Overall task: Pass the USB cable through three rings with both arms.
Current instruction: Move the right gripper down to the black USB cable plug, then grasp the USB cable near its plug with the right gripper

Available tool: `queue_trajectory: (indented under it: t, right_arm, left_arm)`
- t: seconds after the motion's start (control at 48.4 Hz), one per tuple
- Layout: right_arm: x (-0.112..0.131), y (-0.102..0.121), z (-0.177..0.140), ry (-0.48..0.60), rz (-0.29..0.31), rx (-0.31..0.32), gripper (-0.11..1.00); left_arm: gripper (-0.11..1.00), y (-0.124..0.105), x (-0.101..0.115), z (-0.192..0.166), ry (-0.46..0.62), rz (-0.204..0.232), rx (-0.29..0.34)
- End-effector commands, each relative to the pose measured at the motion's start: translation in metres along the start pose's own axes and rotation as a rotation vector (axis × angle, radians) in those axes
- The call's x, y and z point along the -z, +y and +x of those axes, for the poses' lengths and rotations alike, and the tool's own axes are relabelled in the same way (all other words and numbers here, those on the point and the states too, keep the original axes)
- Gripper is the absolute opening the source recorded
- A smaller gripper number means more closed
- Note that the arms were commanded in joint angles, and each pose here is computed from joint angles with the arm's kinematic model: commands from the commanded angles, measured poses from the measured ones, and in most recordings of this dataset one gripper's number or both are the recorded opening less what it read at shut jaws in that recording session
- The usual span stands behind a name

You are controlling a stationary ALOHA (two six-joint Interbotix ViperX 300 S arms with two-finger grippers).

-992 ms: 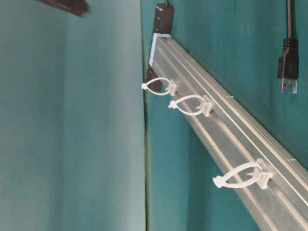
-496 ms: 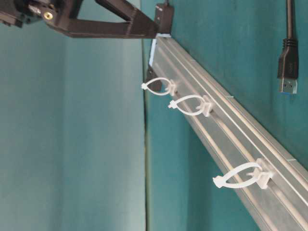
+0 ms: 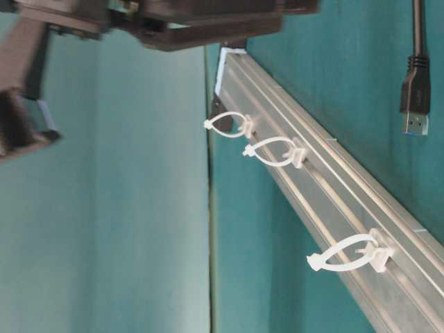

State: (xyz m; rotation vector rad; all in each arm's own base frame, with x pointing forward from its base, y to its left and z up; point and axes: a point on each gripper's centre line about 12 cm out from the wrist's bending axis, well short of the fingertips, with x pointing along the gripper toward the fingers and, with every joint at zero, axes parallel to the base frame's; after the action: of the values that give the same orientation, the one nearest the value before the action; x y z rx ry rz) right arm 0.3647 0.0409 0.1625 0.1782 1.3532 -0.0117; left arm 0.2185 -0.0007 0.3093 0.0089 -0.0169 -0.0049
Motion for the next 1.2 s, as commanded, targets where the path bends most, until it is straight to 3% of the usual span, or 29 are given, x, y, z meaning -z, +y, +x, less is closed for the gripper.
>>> queue_trajectory:
  t: [0.0, 0.227, 0.413, 0.889, 1.178]
  right_arm:
    - [-0.003, 0.004, 0.013, 0.001, -0.004, 0.002, 0.81]
    - [-0.007, 0.011, 0.043, 0.002, -0.025, 0.004, 0.81]
    - [-0.011, 0.013, 0.052, -0.023, -0.029, -0.001, 0.81]
    - [-0.001, 0.012, 0.074, 0.035, -0.038, 0.014, 0.8]
    - [0.004, 0.02, 0.086, 0.067, -0.063, 0.016, 0.71]
  left_arm:
    - [-0.01, 0.001, -0.012, 0.003, -0.031, 0.003, -0.004]
    - [-0.01, 0.001, -0.013, 0.004, -0.031, 0.005, -0.004]
    - [-0.01, 0.001, -0.012, 0.004, -0.029, 0.003, -0.003]
    - [-0.01, 0.001, -0.014, 0.004, -0.032, 0.002, -0.003]
    - [-0.01, 0.001, -0.015, 0.005, -0.031, 0.003, -0.003]
